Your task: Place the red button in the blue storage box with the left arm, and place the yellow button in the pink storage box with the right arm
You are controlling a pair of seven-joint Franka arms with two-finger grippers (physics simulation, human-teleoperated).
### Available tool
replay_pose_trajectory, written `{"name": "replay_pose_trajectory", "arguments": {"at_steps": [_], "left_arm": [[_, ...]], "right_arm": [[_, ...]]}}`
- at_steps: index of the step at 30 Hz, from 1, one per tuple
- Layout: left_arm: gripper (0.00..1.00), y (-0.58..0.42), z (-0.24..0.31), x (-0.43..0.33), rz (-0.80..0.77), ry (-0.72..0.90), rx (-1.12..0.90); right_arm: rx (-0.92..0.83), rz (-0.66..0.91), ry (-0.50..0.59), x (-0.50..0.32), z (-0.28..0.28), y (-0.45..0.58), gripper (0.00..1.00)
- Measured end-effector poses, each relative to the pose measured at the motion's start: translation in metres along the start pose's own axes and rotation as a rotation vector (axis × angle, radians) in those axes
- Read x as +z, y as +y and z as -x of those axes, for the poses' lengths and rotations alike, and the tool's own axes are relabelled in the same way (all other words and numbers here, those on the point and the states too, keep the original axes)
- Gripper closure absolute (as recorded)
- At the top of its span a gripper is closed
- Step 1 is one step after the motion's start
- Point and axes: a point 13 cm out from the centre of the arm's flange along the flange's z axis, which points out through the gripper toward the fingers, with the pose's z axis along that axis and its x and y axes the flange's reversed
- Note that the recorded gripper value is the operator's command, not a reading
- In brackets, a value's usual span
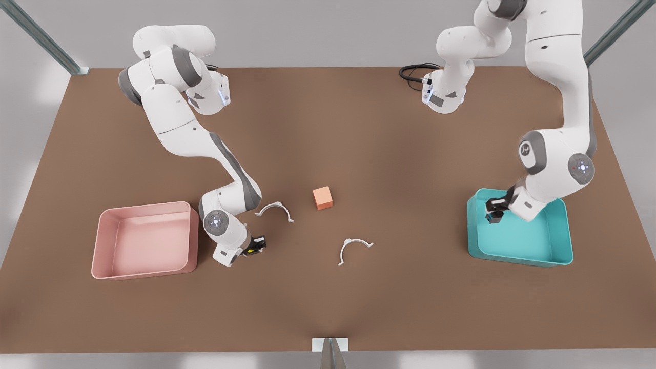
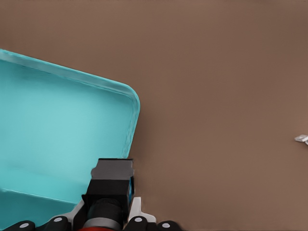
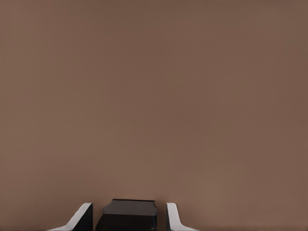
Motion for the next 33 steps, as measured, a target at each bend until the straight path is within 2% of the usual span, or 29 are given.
{"name": "replay_pose_trajectory", "arguments": {"at_steps": [2,5,6,7,12,17,19,21,24,28,29,33], "left_arm": [[0.48,0.046,0.017,-0.001,0.012,0.025,-0.015],[0.48,0.079,0.027,0.045,0.012,0.121,0.013],[0.02,0.082,0.026,0.059,0.01,0.147,0.03],[0.0,0.083,0.024,0.071,0.006,0.167,0.047],[0.0,0.068,0.024,0.053,-0.002,0.166,0.127],[0.0,-0.035,0.059,-0.107,0.06,-0.052,0.287],[0.0,-0.074,0.06,-0.166,0.08,-0.12,0.328],[0.0,-0.101,0.047,-0.201,0.094,-0.142,0.349],[0.0,-0.11,0.036,-0.213,0.101,-0.123,0.338],[0.0,-0.111,0.026,-0.212,0.094,-0.089,0.307],[0.0,-0.111,0.023,-0.211,0.09,-0.078,0.3],[0.0,-0.111,0.015,-0.207,0.077,-0.041,0.272]], "right_arm": [[0.002,-0.001,-0.003,-0.001,0.001,-0.002,0.4],[0.004,-0.001,-0.007,-0.003,0.003,-0.004,0.44],[0.004,0.0,-0.008,-0.004,0.004,-0.003,0.46],[0.003,0.0,-0.008,-0.004,0.004,-0.003,0.46],[-0.005,0.0,-0.032,-0.02,0.013,0.001,0.47],[0.017,-0.025,-0.099,-0.118,0.037,-0.022,0.46],[0.046,-0.048,-0.095,-0.165,0.028,-0.05,0.46],[0.08,-0.067,-0.068,-0.195,0.012,-0.081,0.46],[0.139,-0.087,-0.002,-0.217,-0.018,-0.133,0.46],[0.216,-0.091,0.1,-0.216,-0.073,-0.209,0.48],[0.225,-0.088,0.123,-0.214,-0.085,-0.221,0.52],[0.233,-0.069,0.197,-0.197,-0.12,-0.249,0.51]]}}
